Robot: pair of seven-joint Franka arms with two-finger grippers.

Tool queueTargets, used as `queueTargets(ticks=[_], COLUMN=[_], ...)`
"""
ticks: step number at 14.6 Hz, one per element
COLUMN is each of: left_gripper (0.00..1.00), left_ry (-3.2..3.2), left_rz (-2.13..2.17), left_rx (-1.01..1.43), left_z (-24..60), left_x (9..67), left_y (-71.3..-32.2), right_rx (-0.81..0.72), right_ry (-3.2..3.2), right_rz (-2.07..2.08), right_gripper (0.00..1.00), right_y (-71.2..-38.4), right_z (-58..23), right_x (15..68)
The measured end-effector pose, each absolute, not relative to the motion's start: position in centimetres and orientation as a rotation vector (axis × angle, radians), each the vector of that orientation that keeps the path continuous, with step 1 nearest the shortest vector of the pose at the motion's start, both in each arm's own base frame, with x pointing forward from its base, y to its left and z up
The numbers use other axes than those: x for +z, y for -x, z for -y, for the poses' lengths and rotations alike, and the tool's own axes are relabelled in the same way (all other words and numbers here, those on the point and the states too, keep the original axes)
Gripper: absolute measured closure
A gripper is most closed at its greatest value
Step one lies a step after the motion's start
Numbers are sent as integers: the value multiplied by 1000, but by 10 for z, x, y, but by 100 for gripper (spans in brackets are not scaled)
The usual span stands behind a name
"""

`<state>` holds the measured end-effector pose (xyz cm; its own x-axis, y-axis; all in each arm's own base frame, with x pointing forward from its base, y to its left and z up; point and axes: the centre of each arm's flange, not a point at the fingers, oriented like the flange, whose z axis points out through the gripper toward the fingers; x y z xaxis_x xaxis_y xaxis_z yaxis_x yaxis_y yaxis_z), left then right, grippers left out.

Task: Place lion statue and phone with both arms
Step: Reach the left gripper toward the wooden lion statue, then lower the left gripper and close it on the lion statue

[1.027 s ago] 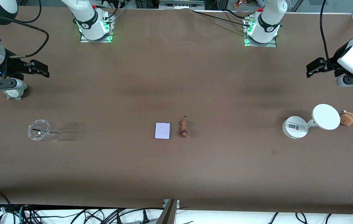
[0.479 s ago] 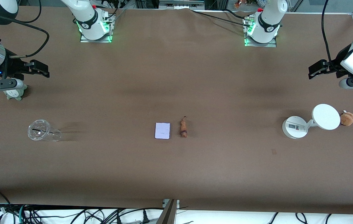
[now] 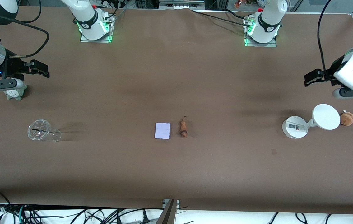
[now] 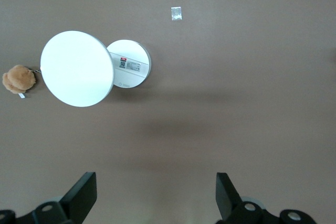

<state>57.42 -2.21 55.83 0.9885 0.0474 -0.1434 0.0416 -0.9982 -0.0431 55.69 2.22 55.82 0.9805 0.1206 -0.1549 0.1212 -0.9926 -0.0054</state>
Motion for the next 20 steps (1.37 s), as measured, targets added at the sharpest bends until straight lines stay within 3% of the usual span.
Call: queueTargets(ticks=[6, 12, 17, 20], left_gripper=[0, 0, 0, 0], left_ry=[3185, 3151, 3187, 3223], left_rz=[216, 489, 680, 768], left_rx=[274, 287, 232, 167], left_z=[68, 260, 331, 384], left_x=[529, 440, 338, 283], left_y=[-588, -603, -646, -642], right_rx=[-243, -242, -241, -241], right_ry=[-3122, -3123, -3123, -3123], right_rz=[-191, -193, -193, -193], right_gripper=[0, 0, 0, 0], right_y=[-557, -557, -557, -557], right_z=[-22, -23, -23, -23], right_x=[558, 559, 559, 559])
